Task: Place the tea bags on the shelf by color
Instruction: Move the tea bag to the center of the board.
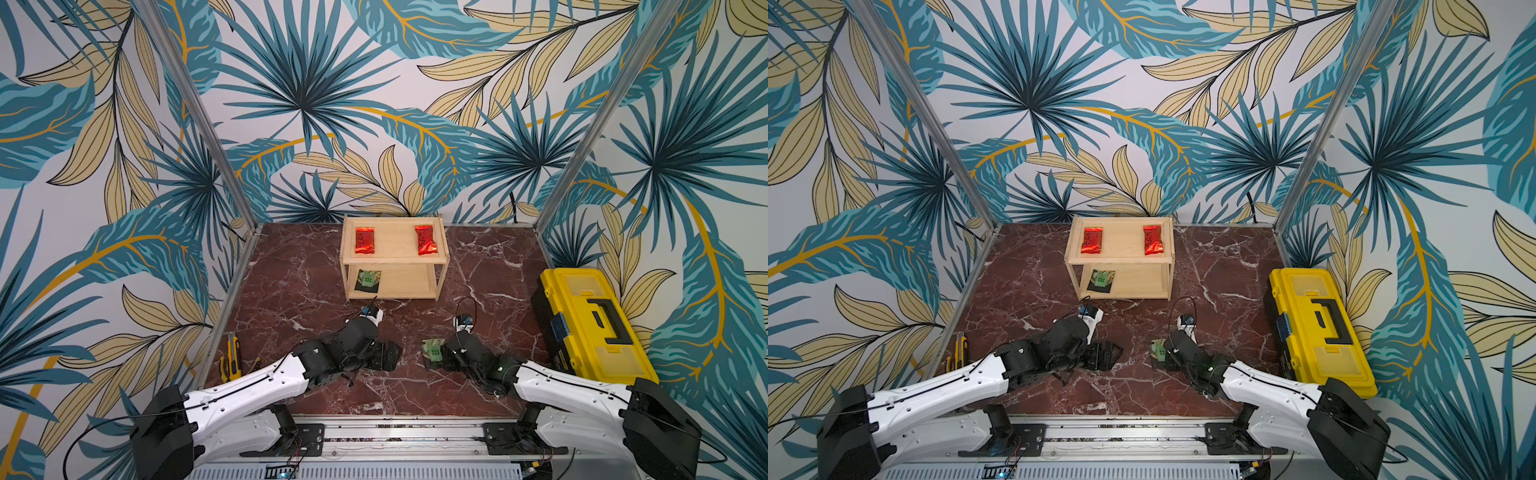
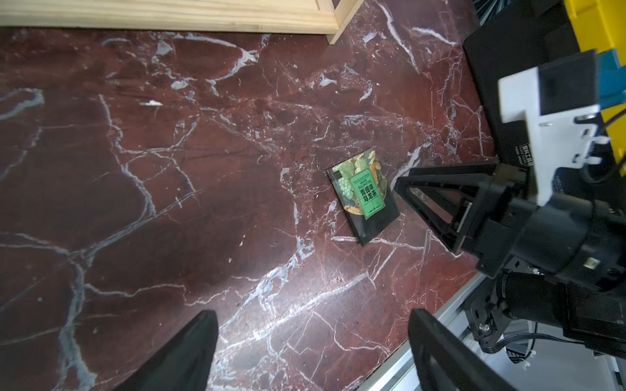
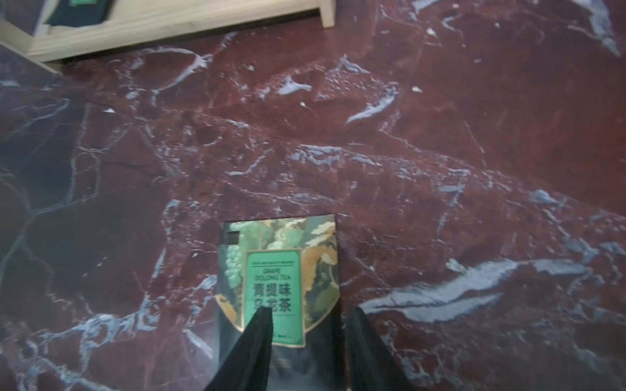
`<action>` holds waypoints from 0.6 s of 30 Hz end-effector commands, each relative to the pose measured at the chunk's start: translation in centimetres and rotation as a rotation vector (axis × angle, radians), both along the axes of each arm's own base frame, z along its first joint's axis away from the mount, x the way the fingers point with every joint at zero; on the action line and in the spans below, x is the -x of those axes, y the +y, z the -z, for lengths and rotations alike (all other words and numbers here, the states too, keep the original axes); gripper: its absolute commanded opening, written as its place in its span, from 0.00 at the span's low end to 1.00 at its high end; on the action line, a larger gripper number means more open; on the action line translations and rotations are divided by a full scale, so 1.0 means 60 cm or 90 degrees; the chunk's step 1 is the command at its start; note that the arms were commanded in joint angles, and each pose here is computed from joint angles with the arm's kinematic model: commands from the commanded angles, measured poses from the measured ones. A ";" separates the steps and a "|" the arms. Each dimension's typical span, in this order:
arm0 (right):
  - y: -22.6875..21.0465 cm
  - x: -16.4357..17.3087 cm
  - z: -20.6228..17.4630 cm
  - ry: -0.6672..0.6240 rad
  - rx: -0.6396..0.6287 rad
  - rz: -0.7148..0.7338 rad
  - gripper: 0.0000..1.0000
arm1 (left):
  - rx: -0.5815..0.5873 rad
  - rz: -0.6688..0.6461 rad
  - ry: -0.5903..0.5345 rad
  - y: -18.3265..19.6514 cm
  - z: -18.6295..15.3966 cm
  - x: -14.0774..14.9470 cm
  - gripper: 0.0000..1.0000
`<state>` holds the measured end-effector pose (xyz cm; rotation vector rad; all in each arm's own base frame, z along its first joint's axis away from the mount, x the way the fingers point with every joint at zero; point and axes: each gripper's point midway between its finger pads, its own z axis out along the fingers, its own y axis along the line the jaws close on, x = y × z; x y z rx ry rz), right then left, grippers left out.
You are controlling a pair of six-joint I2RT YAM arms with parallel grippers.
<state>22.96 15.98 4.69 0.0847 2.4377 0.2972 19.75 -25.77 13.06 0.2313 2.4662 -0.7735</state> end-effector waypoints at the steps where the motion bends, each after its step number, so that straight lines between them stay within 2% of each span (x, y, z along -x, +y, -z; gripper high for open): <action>1: -0.027 0.003 0.019 0.024 0.002 0.034 0.42 | 0.029 -0.007 -0.033 -0.011 -0.007 -0.025 0.94; 8: -0.006 0.007 0.040 0.047 -0.039 0.017 0.41 | 0.044 -0.012 -0.016 -0.002 0.007 -0.043 0.95; 14: 0.028 0.011 0.047 0.071 -0.096 -0.006 0.38 | 0.001 -0.007 0.001 0.010 0.032 -0.040 0.95; 18: 0.041 0.008 0.043 0.064 -0.104 -0.015 0.37 | 0.012 0.010 0.019 0.002 0.044 -0.031 0.95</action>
